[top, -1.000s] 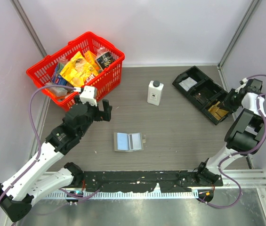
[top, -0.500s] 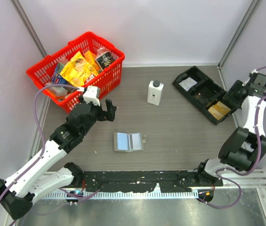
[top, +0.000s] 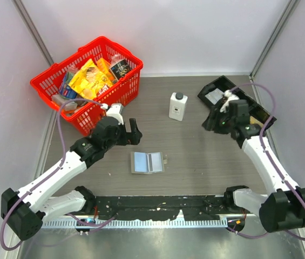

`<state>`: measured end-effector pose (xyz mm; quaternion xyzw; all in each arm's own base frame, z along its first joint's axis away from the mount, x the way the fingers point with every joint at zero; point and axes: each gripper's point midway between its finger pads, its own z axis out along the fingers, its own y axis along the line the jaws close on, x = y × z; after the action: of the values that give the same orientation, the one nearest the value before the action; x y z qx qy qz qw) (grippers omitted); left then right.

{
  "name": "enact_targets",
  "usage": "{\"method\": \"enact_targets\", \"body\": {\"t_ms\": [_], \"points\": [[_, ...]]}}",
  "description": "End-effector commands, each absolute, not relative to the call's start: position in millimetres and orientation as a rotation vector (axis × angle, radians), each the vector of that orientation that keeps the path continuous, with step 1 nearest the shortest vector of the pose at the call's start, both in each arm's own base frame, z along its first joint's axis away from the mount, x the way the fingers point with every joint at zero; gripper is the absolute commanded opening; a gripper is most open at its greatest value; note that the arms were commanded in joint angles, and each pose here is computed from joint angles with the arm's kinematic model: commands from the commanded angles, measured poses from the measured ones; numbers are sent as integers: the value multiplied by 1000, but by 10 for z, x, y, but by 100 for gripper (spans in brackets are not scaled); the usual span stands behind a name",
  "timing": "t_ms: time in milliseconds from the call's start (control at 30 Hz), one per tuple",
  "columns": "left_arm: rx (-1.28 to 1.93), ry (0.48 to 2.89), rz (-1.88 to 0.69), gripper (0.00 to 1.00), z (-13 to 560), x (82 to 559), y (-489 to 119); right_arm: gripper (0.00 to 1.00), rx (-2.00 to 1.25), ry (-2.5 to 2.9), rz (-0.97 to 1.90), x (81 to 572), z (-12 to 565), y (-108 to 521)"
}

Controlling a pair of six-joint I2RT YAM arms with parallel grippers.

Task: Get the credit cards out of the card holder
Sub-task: Remove the credit card from the card holder.

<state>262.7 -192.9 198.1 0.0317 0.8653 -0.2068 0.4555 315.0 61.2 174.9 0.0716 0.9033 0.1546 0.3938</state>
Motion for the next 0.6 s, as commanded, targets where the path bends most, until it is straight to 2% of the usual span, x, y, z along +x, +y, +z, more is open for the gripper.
{"method": "enact_targets", "body": {"t_ms": [0,267,400,467,567], "points": [[9,2262,-660,100,1745,2415,-2120,56,43,2196,607,2994,1868,1409],[21,2406,-640,97,1359,2154,-2305,56,-223,2198,840,2440,1662,2681],[3,2467,-582,84,1154,2114,-2266,53,-304,2223,906,2298,1510,3130],[-4,2481,-549,81,1094,2119,-2229,51,-336,2252,898,2256,1390,3273],[-5,2502,-525,67,1016,2118,-2217,49,-335,2308,871,2243,1165,3351]]}}
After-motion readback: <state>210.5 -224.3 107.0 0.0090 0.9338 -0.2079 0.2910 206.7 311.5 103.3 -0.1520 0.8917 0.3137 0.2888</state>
